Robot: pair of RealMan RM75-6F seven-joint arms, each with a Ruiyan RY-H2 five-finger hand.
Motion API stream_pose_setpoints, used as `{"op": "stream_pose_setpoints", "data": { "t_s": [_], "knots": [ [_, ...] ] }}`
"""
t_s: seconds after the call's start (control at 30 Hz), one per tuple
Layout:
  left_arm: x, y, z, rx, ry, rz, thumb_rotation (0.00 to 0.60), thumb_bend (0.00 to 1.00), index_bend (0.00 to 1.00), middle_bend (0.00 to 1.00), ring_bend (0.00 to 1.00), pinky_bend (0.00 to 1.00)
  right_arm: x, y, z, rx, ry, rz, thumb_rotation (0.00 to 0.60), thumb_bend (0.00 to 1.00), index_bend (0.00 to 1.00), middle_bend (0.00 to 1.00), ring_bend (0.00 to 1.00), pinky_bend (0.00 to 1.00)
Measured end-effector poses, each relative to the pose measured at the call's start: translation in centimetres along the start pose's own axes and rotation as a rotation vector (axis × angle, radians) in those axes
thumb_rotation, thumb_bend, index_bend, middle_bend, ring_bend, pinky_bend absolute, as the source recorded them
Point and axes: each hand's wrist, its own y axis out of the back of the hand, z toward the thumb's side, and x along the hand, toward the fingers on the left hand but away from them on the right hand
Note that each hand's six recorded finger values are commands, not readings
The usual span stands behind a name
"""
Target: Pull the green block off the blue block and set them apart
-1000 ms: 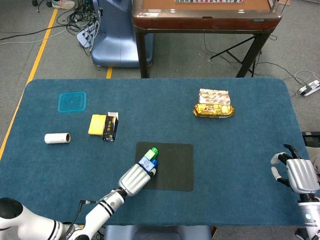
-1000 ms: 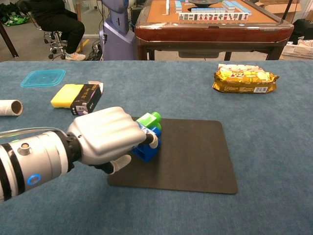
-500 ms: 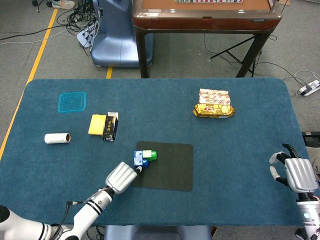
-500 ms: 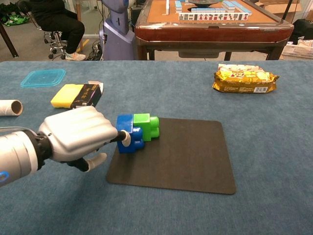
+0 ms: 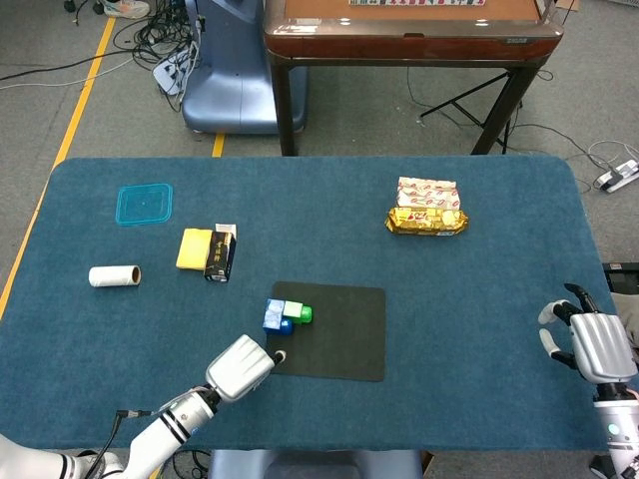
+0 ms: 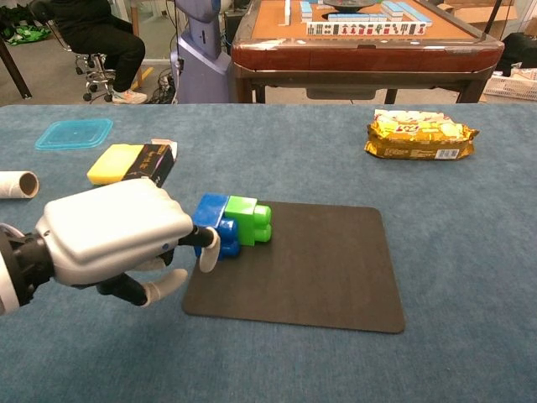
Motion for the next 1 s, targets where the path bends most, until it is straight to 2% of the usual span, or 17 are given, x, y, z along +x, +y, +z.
{"op": "stream_pose_setpoints", "data": {
  "t_s": [0.07,0.2,0.3,0.37,0.5,0.8,1.0],
  "knots": [
    [0.1,0.6,0.2,-0.035,-0.011,0.035,0.600,0.47,0.41,1.00,1.00,1.00,0.0,0.1,0.1,0.001,0.002,-0.002,0.600,0.35,0.54,0.51,0.57,0.62],
    [1.3,2.2,-0.5,-0.079,0.012,0.117,0.600,0.38,0.39,1.00,1.00,1.00,0.0,0.4,0.1,0.001,0.003,-0.009,0.600,0.35,0.54,0.51,0.57,0.62],
    [2.4,2.8,-1.1,-0.104,0.045,0.139,0.600,0.29,0.28,1.00,1.00,1.00,0.0,0.7,0.1,0.004,0.001,-0.015,0.600,0.35,0.54,0.51,0.57,0.62],
    [3.0,2.8,-1.5,-0.115,0.070,0.128,0.600,0.23,0.21,1.00,1.00,1.00,0.1,0.8,0.1,0.005,-0.001,-0.016,0.600,0.35,0.54,0.51,0.57,0.62],
    [4.5,2.4,-2.4,-0.127,0.137,0.071,0.600,0.16,0.18,1.00,1.00,1.00,0.1,1.0,-0.1,0.007,-0.005,-0.018,0.600,0.35,0.54,0.51,0.57,0.62],
    [8.1,2.0,-2.3,-0.144,0.206,-0.061,0.600,0.15,0.19,1.00,1.00,1.00,0.3,2.3,-0.4,0.002,-0.011,-0.043,0.600,0.35,0.54,0.51,0.57,0.62],
    [10.1,1.8,-2.4,-0.160,0.242,-0.103,0.600,0.15,0.21,1.00,1.00,1.00,0.5,2.3,-0.9,-0.003,-0.024,-0.041,0.600,0.35,0.54,0.51,0.57,0.62]
  ]
}}
